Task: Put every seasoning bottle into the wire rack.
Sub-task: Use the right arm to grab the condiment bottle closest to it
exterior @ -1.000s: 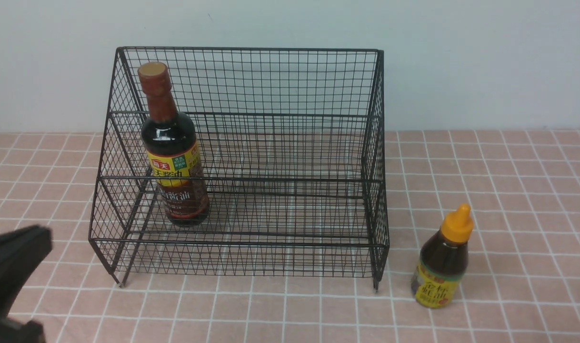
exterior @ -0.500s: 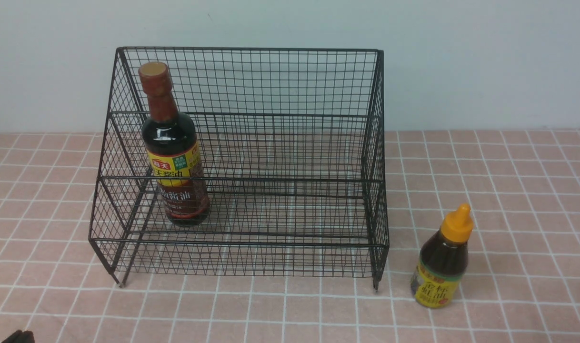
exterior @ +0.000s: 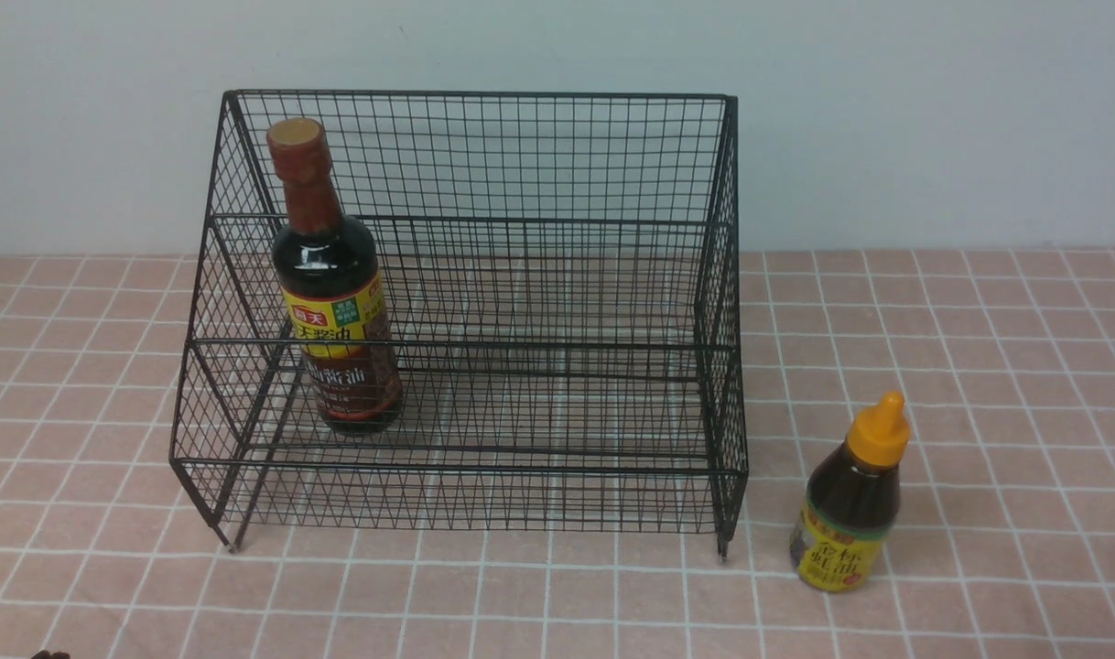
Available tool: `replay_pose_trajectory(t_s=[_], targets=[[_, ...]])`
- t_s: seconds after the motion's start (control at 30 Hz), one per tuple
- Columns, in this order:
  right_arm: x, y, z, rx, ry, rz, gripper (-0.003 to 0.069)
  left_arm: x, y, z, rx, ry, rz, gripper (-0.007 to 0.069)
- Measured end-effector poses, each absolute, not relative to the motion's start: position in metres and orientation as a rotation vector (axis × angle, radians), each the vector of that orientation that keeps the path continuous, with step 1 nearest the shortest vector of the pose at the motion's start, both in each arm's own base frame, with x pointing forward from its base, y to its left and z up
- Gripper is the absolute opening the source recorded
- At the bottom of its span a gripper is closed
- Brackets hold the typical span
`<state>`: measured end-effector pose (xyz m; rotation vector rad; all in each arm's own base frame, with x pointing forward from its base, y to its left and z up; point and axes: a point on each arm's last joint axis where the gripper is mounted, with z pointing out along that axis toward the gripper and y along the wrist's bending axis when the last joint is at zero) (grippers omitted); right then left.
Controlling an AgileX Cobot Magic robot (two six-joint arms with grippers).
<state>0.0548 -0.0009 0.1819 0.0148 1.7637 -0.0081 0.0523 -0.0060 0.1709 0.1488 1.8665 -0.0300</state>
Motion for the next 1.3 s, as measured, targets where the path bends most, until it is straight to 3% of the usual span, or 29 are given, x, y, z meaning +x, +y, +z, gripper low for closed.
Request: replay_pose_trajectory(t_s=[0.53,0.77,1.13,1.3], targets=[[0.055,0.000,0.183,0.035,1.748,0.016,-0.0014,0.052,-0.006,0.171,0.149,1.868,-0.030,-0.0007],[0.057,0.000,0.203,0.359,1.488,0.372,-0.0014,0.052,-0.006,0.171,0.149,1.868,-0.029,-0.0007],[0.055,-0.004,0.213,0.447,1.347,0.441,-0.0014,0.052,-0.006,0.171,0.149,1.868,-0.029,-0.0007],[0.049,-0.002,0.247,0.452,1.309,0.518,-0.0014,0.052,-0.006,0.171,0.149,1.869,-0.029,-0.0007]])
